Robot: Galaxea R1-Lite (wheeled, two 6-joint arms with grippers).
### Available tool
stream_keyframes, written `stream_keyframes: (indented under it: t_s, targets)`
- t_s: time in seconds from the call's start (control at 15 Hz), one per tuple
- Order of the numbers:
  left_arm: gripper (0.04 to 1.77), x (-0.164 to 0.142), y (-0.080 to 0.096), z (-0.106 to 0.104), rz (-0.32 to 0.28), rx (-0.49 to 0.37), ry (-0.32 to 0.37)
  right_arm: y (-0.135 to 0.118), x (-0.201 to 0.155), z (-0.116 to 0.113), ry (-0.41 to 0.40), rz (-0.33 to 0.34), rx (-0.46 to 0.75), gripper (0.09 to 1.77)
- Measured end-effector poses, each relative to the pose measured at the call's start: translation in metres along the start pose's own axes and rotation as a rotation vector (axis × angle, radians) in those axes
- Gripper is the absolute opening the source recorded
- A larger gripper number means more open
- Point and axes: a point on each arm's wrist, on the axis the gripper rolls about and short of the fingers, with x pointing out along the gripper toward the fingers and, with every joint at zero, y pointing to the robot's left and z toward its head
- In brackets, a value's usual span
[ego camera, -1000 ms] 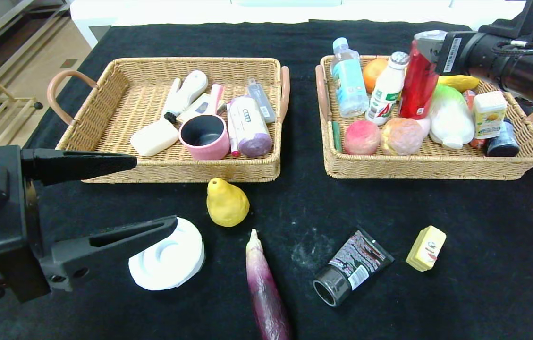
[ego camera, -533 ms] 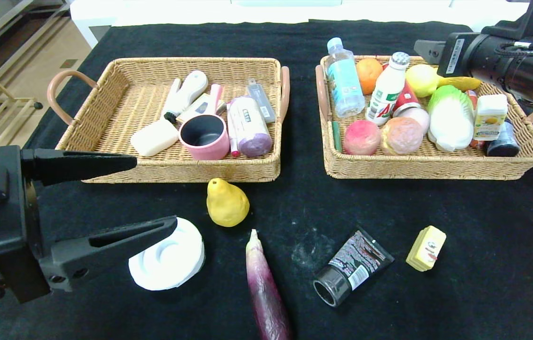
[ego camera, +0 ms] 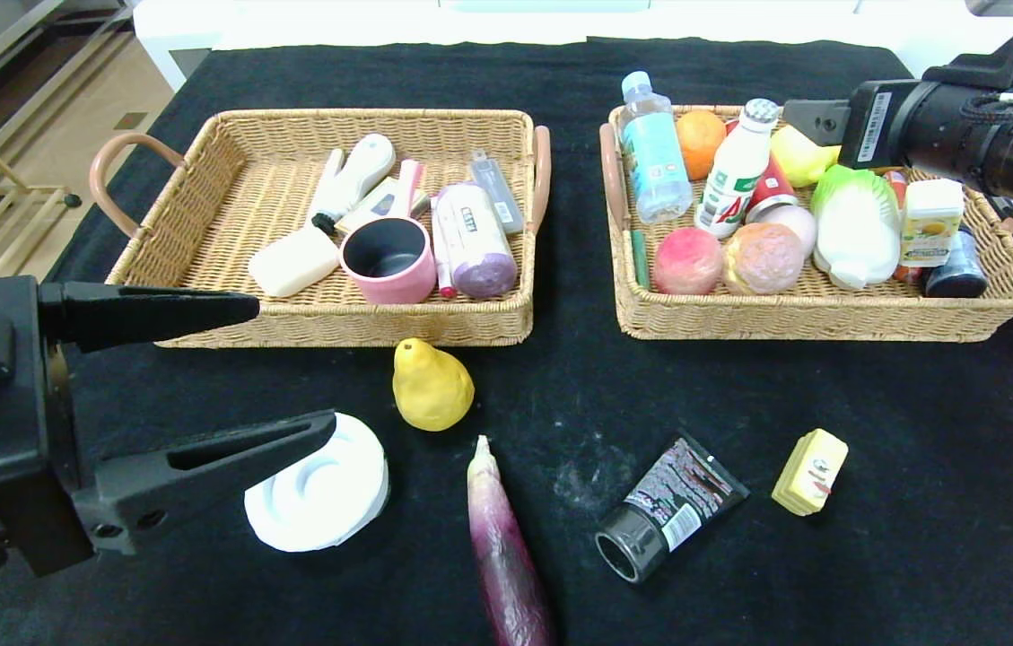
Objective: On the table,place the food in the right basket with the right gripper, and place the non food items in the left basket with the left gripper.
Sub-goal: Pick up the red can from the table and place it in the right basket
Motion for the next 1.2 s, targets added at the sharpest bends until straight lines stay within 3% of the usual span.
stream_keyframes:
  t_s: [0.33, 0.67, 0.93, 1.2]
  targets:
    - [1.72, -0.003, -0.001, 0.001, 0.001, 0.002, -0.006, 0.003, -0.027, 0.0, 0.081, 0.024, -0.006, 1.68]
    - [1.72, -0.007, -0.002, 0.003, 0.004, 0.007, -0.018, 0.005, -0.058, -0.003, 0.262, 0.044, 0.06, 1.7]
    - [1.72, -0.008, -0.002, 0.003, 0.003, 0.007, -0.021, 0.011, -0.075, -0.011, 0.401, -0.031, 0.116, 1.7]
    - [1.72, -0.009, -0.003, 0.003, 0.002, 0.009, -0.023, 0.022, -0.086, -0.024, 0.552, -0.049, 0.172, 1.7]
